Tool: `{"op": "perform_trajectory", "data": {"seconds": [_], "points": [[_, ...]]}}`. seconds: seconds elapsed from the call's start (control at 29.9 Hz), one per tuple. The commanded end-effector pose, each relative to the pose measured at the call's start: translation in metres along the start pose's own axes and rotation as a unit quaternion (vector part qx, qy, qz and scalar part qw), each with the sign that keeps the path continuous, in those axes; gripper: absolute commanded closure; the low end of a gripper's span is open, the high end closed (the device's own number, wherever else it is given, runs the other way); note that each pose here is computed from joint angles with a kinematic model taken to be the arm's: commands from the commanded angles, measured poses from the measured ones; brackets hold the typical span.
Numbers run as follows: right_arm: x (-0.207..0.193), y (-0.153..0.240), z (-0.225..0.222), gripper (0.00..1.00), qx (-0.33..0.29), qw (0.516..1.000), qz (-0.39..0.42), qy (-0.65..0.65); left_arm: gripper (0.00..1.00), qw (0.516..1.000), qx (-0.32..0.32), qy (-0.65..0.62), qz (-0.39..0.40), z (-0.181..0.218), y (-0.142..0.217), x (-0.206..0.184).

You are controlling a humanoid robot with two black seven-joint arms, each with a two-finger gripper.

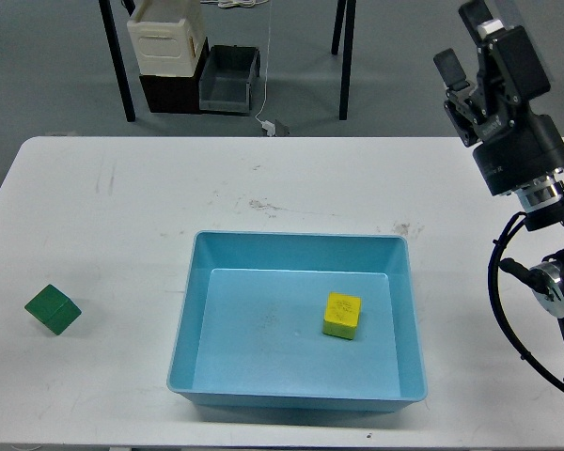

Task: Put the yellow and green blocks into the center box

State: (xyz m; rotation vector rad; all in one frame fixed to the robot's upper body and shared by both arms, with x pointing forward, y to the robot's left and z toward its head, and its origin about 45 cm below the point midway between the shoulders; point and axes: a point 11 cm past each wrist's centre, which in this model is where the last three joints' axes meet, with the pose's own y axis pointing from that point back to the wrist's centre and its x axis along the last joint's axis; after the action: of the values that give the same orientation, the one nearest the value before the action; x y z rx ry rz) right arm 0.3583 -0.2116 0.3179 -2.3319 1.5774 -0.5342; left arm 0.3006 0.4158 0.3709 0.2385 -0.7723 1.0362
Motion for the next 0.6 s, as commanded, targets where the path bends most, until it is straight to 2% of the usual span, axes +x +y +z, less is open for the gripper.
{"op": "perform_trajectory", "data": {"seconds": [0.0,0.23,0.57], "points": [[0.021,0.039,0.021,0.03,-0.040,0.996,0.065,-0.055,0.00,0.993,0.017,-0.044,-0.108,0.012,-0.011,-0.006],[0.053,0.086,0.036,0.03,-0.071,0.983,0.141,-0.098,0.00,0.947,0.056,-0.176,-0.263,0.026,-0.021,-0.025],[0.073,0.128,0.045,0.03,-0.092,0.968,0.201,-0.123,0.01,0.824,0.123,-0.340,-0.437,-0.025,0.007,-0.077]]}}
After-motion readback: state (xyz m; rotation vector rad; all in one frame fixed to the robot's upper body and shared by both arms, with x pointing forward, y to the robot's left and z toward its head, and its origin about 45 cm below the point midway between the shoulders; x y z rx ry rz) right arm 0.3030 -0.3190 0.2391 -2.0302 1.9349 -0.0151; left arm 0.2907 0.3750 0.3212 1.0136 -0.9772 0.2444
